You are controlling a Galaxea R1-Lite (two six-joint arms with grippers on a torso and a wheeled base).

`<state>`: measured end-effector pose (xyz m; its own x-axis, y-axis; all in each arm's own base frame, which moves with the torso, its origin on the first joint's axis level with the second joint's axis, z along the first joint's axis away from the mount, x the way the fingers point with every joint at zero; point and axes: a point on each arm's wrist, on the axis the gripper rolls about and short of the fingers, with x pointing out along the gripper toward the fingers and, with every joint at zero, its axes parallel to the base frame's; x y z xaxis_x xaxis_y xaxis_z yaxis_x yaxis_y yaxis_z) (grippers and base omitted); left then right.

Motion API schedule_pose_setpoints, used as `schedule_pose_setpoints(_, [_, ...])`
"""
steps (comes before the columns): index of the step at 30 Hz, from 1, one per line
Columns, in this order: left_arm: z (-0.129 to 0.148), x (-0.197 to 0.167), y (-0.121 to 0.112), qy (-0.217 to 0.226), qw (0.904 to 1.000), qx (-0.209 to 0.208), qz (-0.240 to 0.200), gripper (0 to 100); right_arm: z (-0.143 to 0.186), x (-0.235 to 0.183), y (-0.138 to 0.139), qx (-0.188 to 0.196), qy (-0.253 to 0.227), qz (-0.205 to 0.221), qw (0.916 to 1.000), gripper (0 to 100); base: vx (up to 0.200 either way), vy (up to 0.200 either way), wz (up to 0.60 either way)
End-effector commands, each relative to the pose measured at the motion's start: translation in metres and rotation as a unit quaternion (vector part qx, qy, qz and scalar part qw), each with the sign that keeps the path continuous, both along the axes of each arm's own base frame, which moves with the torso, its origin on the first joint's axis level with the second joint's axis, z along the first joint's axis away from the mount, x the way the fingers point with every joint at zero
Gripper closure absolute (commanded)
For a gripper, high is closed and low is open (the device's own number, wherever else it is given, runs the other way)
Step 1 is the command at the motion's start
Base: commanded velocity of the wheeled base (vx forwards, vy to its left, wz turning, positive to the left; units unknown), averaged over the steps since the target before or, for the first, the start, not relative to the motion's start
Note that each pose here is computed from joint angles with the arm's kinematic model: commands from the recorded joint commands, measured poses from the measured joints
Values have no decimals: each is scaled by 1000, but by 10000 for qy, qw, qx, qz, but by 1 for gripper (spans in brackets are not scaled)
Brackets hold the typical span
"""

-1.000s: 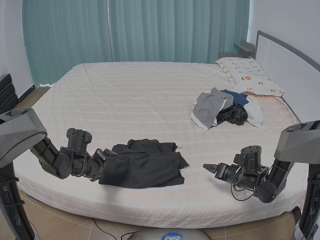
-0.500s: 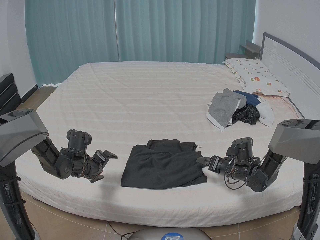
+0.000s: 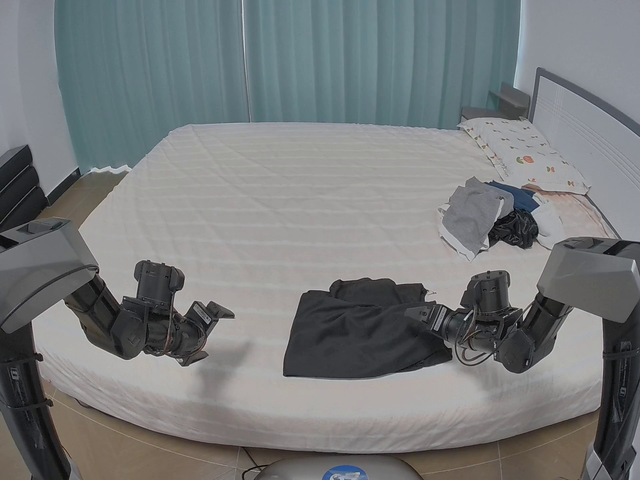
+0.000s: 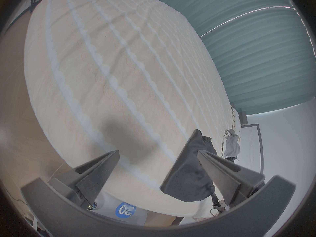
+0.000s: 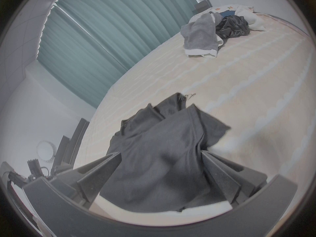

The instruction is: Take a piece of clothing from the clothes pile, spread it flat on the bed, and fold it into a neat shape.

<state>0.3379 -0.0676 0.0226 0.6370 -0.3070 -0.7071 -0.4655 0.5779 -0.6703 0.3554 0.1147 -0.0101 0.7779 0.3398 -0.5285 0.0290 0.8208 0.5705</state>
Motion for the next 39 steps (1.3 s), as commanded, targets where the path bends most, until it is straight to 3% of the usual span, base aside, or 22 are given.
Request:
schedule_pose_setpoints(1, [-1, 1, -1, 12, 10000, 17, 22, 0, 8, 7, -18, 12, -82, -256, 9996, 0, 0, 0, 0])
schedule_pose_setpoints(6, [3, 4, -1, 40, 9994, -220, 258, 0, 5, 5, -25, -51, 107, -361, 9993, 0, 40, -40, 0])
schedule_pose_setpoints(11, [1, 3, -2, 42, 9995, -175, 247, 0, -1, 6, -23, -46, 180, -291, 9994, 0, 200, -80, 0])
schedule_pose_setpoints(30, [-2, 3, -2, 51, 9999, -70, 147, 0, -25, 13, 1, -104, 307, -34, 9995, 0, 0, 0, 0])
schedule_pose_setpoints(31, [-2, 3, -2, 52, 9999, -75, 142, 0, -24, 14, 1, -113, 280, -68, 9995, 100, 0, 0, 0])
schedule_pose_setpoints(39, [-2, 3, -2, 51, 9999, -70, 147, 0, -12, 15, -6, -56, 147, -161, 9997, 100, 0, 0, 0])
